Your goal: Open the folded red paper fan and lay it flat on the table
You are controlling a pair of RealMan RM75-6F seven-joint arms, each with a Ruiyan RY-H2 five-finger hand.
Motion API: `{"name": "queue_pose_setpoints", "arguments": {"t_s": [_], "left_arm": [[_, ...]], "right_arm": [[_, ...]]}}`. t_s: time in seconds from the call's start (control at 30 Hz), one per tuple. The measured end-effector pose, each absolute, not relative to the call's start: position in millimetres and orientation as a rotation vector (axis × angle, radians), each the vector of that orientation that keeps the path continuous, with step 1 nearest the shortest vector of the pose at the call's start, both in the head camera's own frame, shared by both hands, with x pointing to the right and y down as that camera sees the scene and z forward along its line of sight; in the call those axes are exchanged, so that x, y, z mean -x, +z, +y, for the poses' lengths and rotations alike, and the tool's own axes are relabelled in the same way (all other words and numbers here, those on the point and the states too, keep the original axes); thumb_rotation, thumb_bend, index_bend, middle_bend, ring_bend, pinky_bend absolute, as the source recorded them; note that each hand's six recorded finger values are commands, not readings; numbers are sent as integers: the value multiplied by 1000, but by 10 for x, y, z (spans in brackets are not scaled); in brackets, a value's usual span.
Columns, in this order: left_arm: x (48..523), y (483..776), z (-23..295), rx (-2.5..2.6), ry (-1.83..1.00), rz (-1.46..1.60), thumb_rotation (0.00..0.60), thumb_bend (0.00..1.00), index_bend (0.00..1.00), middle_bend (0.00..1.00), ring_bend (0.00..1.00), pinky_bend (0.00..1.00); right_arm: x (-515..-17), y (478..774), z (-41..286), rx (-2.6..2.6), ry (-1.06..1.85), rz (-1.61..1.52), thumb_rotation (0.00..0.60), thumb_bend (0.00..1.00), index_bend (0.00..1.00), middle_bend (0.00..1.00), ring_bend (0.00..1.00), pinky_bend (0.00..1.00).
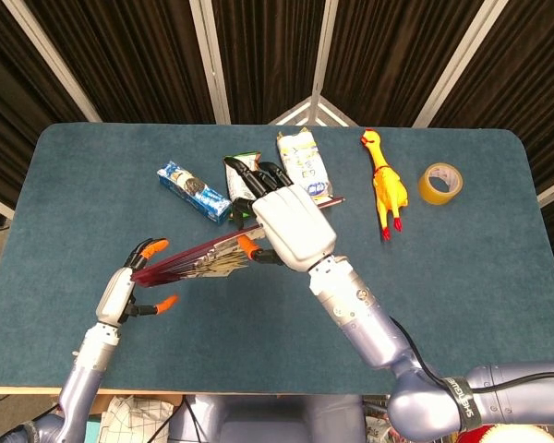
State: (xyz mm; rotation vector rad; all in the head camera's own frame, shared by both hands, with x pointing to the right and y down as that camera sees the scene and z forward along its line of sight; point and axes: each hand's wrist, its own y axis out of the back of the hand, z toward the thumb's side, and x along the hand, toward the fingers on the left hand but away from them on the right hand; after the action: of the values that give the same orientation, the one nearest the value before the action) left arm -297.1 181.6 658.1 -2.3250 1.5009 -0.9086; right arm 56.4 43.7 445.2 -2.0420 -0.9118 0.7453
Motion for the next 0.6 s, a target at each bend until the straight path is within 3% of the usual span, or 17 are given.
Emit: {"name": "queue_pose_setpoints", "arguments": {"t_s": [0.2, 0.6], "left_arm": [[2809, 6653, 1741, 2333, -900, 1487, 600, 329, 340, 142, 0, 17], [2565, 6704, 1661, 2330, -860, 1467, 600, 365, 394, 194, 0, 17]], "right_arm": [[-563, 4475, 451, 2049, 746, -904, 600, 403, 723, 96, 222, 138], [-652, 4471, 438, 2041, 755, -912, 600, 402, 723, 96, 222, 138]]}}
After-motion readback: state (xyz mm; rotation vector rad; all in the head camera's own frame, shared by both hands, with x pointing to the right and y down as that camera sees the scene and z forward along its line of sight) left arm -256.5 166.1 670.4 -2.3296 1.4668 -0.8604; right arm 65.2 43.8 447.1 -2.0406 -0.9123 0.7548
